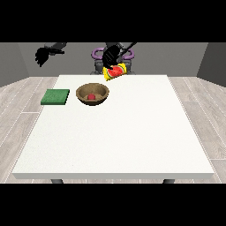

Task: Pick the cup and pour the ball into the bowl, then pick the bowl and place it on the pad

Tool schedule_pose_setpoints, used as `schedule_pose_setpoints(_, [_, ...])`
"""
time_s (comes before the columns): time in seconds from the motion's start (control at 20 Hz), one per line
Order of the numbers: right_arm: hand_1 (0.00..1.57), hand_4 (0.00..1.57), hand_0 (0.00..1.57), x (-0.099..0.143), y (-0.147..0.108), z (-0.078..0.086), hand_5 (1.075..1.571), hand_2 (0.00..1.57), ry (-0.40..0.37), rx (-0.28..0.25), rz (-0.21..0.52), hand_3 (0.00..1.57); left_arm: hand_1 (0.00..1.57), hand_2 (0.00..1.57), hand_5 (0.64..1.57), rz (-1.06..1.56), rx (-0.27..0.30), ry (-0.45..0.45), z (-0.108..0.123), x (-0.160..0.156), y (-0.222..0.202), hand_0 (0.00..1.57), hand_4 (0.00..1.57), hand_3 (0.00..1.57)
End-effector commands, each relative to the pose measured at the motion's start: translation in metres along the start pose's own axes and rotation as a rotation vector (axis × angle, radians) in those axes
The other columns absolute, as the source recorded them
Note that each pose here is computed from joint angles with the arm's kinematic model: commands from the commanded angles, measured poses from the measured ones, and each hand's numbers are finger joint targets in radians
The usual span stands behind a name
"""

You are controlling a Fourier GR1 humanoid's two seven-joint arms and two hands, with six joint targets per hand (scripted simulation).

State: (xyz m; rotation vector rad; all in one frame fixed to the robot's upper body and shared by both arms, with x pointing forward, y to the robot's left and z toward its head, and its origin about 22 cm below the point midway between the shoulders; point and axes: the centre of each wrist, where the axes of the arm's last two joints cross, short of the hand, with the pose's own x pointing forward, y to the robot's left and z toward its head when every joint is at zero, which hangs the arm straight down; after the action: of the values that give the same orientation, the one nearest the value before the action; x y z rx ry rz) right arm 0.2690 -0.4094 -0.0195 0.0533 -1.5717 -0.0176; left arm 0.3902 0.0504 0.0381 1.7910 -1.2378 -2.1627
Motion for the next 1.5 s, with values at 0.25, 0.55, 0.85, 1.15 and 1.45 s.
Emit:
schedule_pose_setpoints(0.25, [0.00,0.10,0.00,-0.003,-0.008,0.011,1.565,0.00,0.013,-0.078,-0.016,0.00,1.24,1.54,1.196,0.954,0.068,0.544,0.009,-0.046,-0.013,1.24,1.51,1.43])
schedule_pose_setpoints(0.55, [0.00,0.35,0.00,-0.004,0.034,-0.016,1.567,0.00,-0.065,-0.033,-0.056,0.00,0.00,0.00,1.561,1.578,0.146,0.811,0.042,-0.035,-0.035,0.00,0.42,0.00])
schedule_pose_setpoints(0.85, [0.00,0.25,0.00,0.003,0.079,-0.043,1.571,0.00,-0.106,-0.092,-0.040,0.00,0.00,0.00,1.563,1.987,0.369,0.647,0.071,-0.033,-0.035,0.00,0.00,0.00])
schedule_pose_setpoints(1.15, [0.00,0.32,0.00,-0.013,0.103,-0.047,1.570,0.00,-0.120,-0.207,-0.083,0.00,0.00,0.00,1.564,2.106,0.465,0.437,0.100,-0.032,-0.065,0.00,0.00,0.00])
schedule_pose_setpoints(1.45, [0.00,0.29,0.00,-0.042,0.124,-0.052,1.567,0.00,-0.085,-0.236,-0.094,0.00,0.00,0.00,1.564,2.132,0.442,0.422,0.116,-0.022,-0.072,0.00,0.00,0.00])
